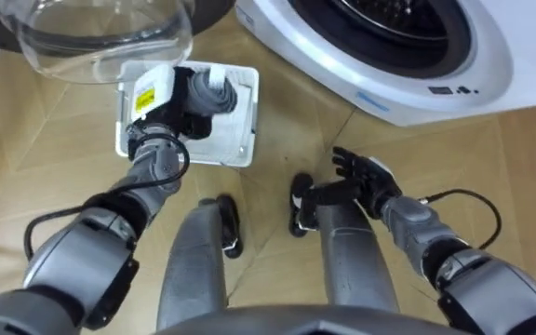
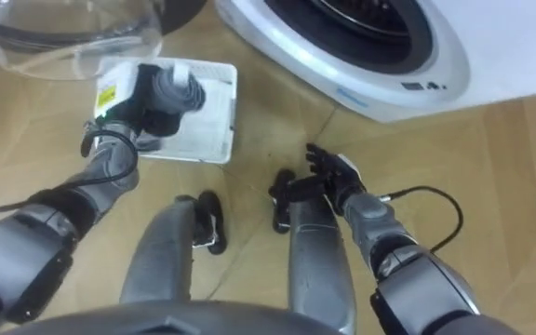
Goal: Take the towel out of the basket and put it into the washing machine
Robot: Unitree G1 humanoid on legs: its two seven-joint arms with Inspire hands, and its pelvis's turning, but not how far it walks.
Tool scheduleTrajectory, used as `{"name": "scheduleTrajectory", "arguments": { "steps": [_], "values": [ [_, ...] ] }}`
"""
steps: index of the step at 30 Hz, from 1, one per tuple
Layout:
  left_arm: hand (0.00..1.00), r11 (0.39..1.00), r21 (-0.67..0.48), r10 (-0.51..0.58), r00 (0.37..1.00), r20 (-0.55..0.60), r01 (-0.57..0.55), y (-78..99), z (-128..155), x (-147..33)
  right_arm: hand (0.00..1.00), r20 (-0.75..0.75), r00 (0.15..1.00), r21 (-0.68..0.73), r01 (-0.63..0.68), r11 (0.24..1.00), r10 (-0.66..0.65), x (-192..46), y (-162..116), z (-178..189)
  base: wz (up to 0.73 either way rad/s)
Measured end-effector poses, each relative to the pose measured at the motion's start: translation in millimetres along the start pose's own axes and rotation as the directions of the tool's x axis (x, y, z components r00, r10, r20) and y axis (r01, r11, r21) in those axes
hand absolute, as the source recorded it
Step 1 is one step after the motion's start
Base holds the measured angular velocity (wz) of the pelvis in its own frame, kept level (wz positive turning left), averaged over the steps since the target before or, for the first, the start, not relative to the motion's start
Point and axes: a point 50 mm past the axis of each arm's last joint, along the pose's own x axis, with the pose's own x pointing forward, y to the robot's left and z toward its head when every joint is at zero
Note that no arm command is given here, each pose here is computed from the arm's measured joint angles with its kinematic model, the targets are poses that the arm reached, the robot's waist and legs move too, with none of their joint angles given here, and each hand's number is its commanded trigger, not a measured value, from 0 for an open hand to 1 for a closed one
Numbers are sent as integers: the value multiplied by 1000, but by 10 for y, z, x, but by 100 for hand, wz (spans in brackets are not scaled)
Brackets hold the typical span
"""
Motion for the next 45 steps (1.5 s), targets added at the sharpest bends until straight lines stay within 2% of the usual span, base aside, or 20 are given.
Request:
{"name": "scheduleTrajectory", "arguments": {
  "steps": [4,7,9,10,14,17,20,27,28,29,30,36,45],
  "values": [
    [100,980,-163,-118,993,15,119,-223,99,-120,0,38,999,-43,-32,999,34,23,75,94,7],
    [100,936,-259,-231,971,59,238,-352,193,-195,0,59,997,-37,-50,998,52,41,140,146,6],
    [100,878,-337,-334,940,74,339,-472,224,-254,0,58,996,-23,-71,997,72,43,192,129,0],
    [100,861,-359,-358,931,74,360,-496,220,-270,0,56,996,-20,-74,997,75,41,202,119,0],
    [100,720,-516,-493,865,88,463,-590,137,-375,0,37,995,-7,-89,996,90,15,236,27,9],
    [100,637,-555,-582,806,109,535,-671,91,-465,0,8,995,-2,-104,995,104,2,253,-37,0],
    [100,567,-610,-619,775,127,554,-686,81,-481,0,5,993,-1,-119,993,119,0,267,-45,-1],
    [100,482,-667,-642,747,172,568,-625,91,-454,0,8,990,-26,-140,990,140,-16,250,-52,0],
    [100,473,-675,-639,748,181,567,-621,105,-451,15,9,990,-30,-140,990,140,-16,242,-48,0],
    [100,456,-687,-632,749,197,566,-614,136,-443,89,13,989,-34,-145,989,145,-16,236,-38,0],
    [100,442,-696,-627,750,212,566,-608,163,-437,100,15,989,-36,-145,989,146,-18,223,-37,0],
    [100,347,-743,-606,742,287,572,-540,273,-399,100,5,991,-42,-136,990,136,-28,201,-64,0],
    [100,326,-750,-591,743,313,575,-506,312,-378,100,6,990,-44,-143,989,143,-29,213,-67,0]
  ]
}}
